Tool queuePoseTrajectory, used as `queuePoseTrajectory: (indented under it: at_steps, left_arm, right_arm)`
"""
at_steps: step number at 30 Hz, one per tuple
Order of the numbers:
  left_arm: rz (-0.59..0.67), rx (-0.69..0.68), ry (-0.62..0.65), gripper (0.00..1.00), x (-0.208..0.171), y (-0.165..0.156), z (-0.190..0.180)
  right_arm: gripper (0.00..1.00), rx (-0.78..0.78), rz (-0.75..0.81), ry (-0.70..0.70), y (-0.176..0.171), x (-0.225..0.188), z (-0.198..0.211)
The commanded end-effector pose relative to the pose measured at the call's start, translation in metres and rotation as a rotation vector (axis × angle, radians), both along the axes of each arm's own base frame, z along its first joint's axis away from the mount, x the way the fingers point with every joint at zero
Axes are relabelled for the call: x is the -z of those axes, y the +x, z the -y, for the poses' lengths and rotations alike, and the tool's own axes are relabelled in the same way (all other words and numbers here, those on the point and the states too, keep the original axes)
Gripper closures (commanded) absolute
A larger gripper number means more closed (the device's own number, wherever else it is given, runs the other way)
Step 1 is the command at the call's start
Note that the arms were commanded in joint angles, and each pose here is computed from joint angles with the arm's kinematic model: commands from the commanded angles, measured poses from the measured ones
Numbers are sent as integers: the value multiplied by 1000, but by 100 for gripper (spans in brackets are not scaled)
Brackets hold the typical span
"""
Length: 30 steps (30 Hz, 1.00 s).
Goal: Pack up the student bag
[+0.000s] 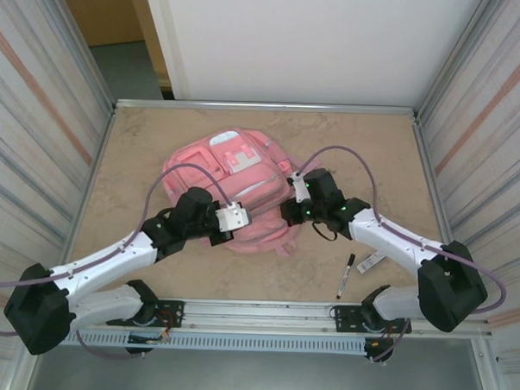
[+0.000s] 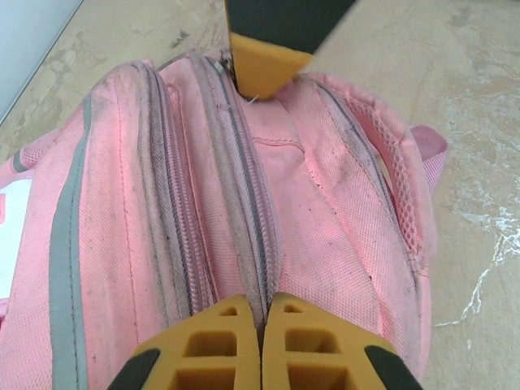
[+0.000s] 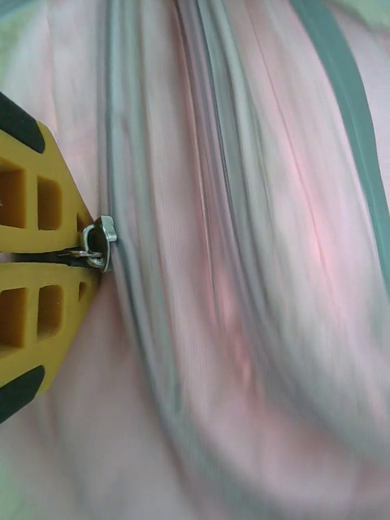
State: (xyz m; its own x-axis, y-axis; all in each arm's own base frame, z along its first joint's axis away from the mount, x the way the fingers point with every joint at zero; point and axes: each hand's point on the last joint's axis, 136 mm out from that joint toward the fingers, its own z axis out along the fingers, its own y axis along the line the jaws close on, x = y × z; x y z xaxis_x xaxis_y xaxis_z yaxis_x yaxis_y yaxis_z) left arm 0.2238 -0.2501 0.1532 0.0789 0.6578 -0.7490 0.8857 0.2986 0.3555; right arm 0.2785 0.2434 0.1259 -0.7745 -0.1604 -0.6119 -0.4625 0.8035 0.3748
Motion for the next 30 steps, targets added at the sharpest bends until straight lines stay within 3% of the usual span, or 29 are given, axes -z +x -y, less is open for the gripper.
queuePoseTrajectory:
  at_steps: [1,4,6,10,13,16,19,21,28,30]
  left_arm:
    - [11,-24,-43,100,-19,0,-7]
    - [43,-126,-58,100,-19,13,-24]
    - [61,-345,-67,100,-22,40,-52]
    - [-45,-606,-97,100,-19,62,-98]
    - [-118,-855,-210,79,-15,76,-136]
    - [-233,-1078,-376,50,-14,78,-170]
    - [-351,-1132,-505,39,-16,74,-172]
    - [-468,-1178,-547,39,-16,64,-169]
    - [-1086,-1212,-737,39,2,11,-121]
    - [-1203,-1209,-806,38,9,6,-107]
  right_arm:
    - [100,196,-49,-108,16,19,47]
    - [100,153,-32,-68,15,12,38]
    - [100,96,-6,-45,8,1,25]
    - [100,-50,109,-83,-15,-16,-3]
    - [100,-194,156,-69,-39,-26,-38]
    - [100,-269,190,-2,-60,-31,-73]
    - [100,-318,184,93,-70,-25,-105]
    - [100,-316,163,105,-65,-18,-120]
    - [100,-394,152,167,-67,-13,-157]
    - [100,-424,150,186,-70,-13,-161]
